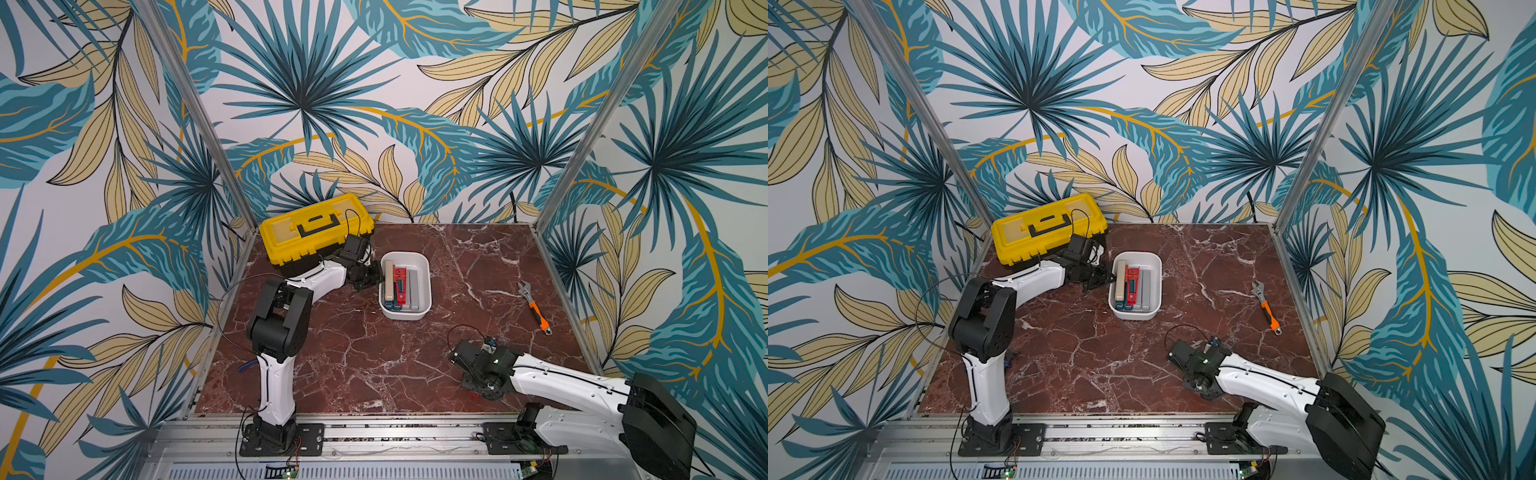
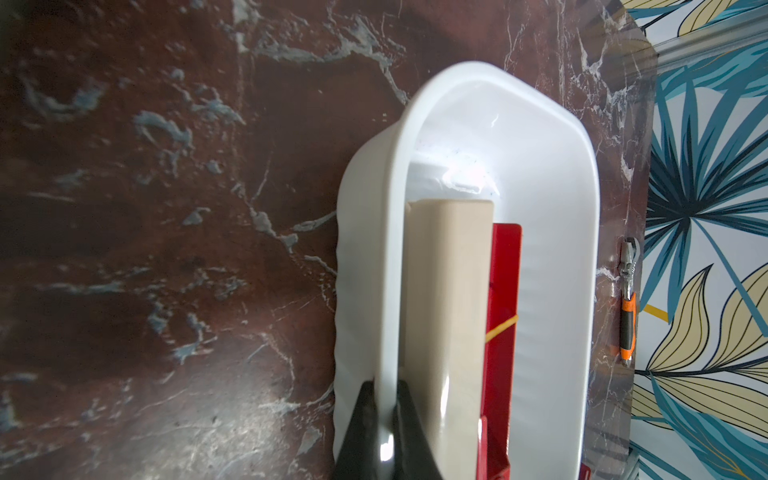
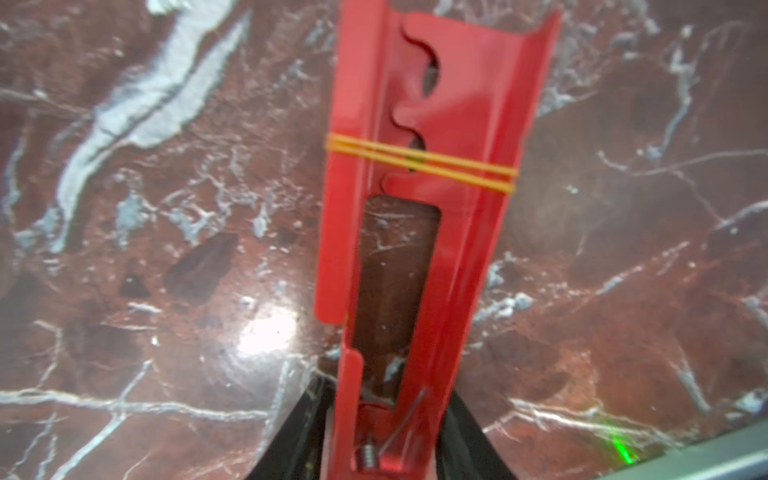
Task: Put the pruning pliers into the storage box
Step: Pick up the pruning pliers from the center of the board.
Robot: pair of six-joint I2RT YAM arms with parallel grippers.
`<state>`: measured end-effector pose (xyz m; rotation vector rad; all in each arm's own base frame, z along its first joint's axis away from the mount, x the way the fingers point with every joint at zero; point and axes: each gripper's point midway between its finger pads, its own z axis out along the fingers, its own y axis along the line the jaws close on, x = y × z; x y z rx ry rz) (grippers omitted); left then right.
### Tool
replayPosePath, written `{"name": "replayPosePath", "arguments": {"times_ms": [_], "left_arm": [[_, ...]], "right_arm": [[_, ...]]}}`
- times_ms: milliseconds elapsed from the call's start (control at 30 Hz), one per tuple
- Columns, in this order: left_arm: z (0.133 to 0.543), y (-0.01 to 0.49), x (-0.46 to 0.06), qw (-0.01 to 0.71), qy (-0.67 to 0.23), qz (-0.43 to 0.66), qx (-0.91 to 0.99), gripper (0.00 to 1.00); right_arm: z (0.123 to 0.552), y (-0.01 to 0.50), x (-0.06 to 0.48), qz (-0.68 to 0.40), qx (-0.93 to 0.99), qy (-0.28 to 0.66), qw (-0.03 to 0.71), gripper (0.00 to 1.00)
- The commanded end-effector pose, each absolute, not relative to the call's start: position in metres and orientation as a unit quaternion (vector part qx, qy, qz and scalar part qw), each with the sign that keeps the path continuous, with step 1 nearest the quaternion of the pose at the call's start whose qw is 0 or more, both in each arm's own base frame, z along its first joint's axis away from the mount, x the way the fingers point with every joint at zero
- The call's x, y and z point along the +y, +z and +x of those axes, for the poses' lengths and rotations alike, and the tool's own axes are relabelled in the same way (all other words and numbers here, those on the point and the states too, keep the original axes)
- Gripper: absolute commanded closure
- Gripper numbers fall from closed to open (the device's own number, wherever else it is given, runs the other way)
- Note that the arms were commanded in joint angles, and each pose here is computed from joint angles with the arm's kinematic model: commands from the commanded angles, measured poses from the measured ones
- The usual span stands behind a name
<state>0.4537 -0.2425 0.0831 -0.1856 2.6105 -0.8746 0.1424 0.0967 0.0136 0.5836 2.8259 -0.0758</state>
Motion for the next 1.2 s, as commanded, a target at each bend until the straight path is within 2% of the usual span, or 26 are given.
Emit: {"name": "replayPosePath", "arguments": {"times_ms": [0,367,667,1167], "left_arm": [[0.473,0.130,-0.255,0.238,-0.355,-0.044,0.903,1.00],[0.473,0.130,-0.256,0.237,-0.358,-0.044,0.902,1.00],[0.474,0.131,-0.256,0.238,-0.358,-0.043,0.902,1.00],[0.470,0.128,-0.258,0.234,-0.360,-0.046,0.902,1.00]], "right_arm": [[0.142,0.003,0.096,0.195,0.972,-0.034,0.125,0.59],[0.147,0.018,0.090,0.196,0.968,-0.031,0.153,0.72],[0.170,0.051,0.099,0.172,0.965,-0.032,0.193,0.73],[0.238,0.109,0.158,0.090,0.960,-0.004,0.266,0.73]]}}
